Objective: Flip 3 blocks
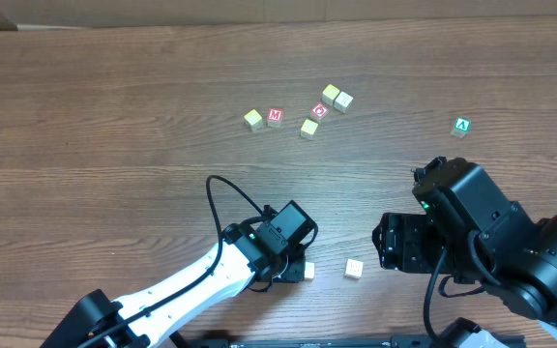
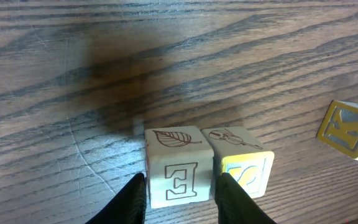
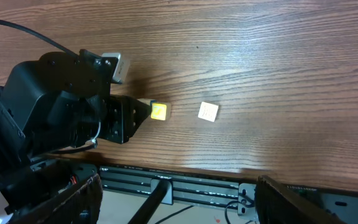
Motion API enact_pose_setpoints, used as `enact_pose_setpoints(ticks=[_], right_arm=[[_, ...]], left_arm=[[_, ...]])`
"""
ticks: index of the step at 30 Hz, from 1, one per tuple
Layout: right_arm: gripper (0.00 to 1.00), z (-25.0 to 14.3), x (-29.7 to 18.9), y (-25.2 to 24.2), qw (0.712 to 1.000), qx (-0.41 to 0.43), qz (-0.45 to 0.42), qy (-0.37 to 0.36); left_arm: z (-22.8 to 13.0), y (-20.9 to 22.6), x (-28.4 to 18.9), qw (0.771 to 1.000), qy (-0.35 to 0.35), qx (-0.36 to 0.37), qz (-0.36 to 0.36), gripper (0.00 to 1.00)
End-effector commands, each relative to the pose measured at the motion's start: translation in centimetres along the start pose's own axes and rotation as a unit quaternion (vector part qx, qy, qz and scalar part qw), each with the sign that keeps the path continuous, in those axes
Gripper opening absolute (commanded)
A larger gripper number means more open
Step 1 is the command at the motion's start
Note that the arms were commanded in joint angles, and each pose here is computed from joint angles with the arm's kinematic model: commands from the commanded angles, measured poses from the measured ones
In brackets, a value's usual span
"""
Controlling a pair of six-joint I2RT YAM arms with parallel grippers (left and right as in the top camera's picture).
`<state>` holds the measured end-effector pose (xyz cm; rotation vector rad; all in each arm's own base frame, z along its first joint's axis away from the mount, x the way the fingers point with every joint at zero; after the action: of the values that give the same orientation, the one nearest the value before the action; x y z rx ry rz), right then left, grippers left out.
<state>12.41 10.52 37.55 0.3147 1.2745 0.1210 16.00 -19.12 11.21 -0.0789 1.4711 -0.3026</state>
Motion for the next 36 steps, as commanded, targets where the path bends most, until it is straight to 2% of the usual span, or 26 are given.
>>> enact_pose_setpoints(ticks=[1, 11, 18, 19, 21, 22, 25, 29, 33, 34, 36], right_arm=[[0.79, 0.0, -0.6, 0.1, 1.0, -0.003, 0.01, -0.008], [0.8, 0.1, -0.6, 0.2, 1.0, -0.003, 0.014, -0.011], [0.8, 0.4, -0.5, 0.4, 1.0, 0.0, 0.014, -0.02], [0.76, 0.5, -0.4, 0.3, 1.0, 0.004, 0.006, -0.023], [0.61, 0.6, 0.2, 0.2, 1.0, 0.013, -0.007, -0.021], [0.5, 0.6, 0.6, 0.1, 1.0, 0.017, -0.014, -0.016], [0.28, 0.2, 2.5, -0.3, 0.999, 0.028, -0.04, 0.007], [0.04, -0.7, 6.3, -1.2, 0.995, 0.046, -0.08, 0.049], [0.04, -2.0, 10.5, -2.0, 0.989, 0.057, -0.093, 0.095], [0.04, -2.3, 11.4, -2.2, 0.989, 0.058, -0.094, 0.103], [0.04, -2.8, 13.3, -2.6, 0.987, 0.059, -0.096, 0.115]], left_arm=[[-0.1, 0.2, 0.3, 1.0, -0.002, 0.002, 0.01, 0.3], [0.8, -0.4, -0.6, 1.0, -0.026, 0.006, 0.005, 0.3], [2.4, -1.2, -5.9, 0.995, -0.088, 0.016, 0.032, 0.33], [2.6, -1.2, -6.9, 0.994, -0.097, 0.014, 0.041, 0.34], [2.9, -0.9, -8.4, 0.993, -0.108, 0.008, 0.051, 0.35], [2.9, -0.7, -9.0, 0.992, -0.111, 0.004, 0.055, 0.36], [2.9, 0.5, -9.7, 0.992, -0.106, -0.013, 0.072, 0.36], [2.9, 2.5, -9.4, 0.991, -0.083, -0.034, 0.097, 0.37], [2.7, 3.6, -8.8, 0.992, -0.064, -0.038, 0.098, 0.47], [2.6, 3.8, -8.7, 0.992, -0.061, -0.04, 0.1, 0.55], [2.4, 4.1, -8.2, 0.992, -0.054, -0.041, 0.103, 0.61]])
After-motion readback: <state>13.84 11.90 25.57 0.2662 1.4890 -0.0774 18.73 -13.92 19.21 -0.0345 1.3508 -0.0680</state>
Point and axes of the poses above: each gripper's point midway between its finger pads, its own x axis out along the fingers, its own y axis along the line the jaws close on, z = x × y, the point moved 9 cm from there along -x, back along the fingers, and after that the axes turned 6 degrees about x, right-handed, at the moved point
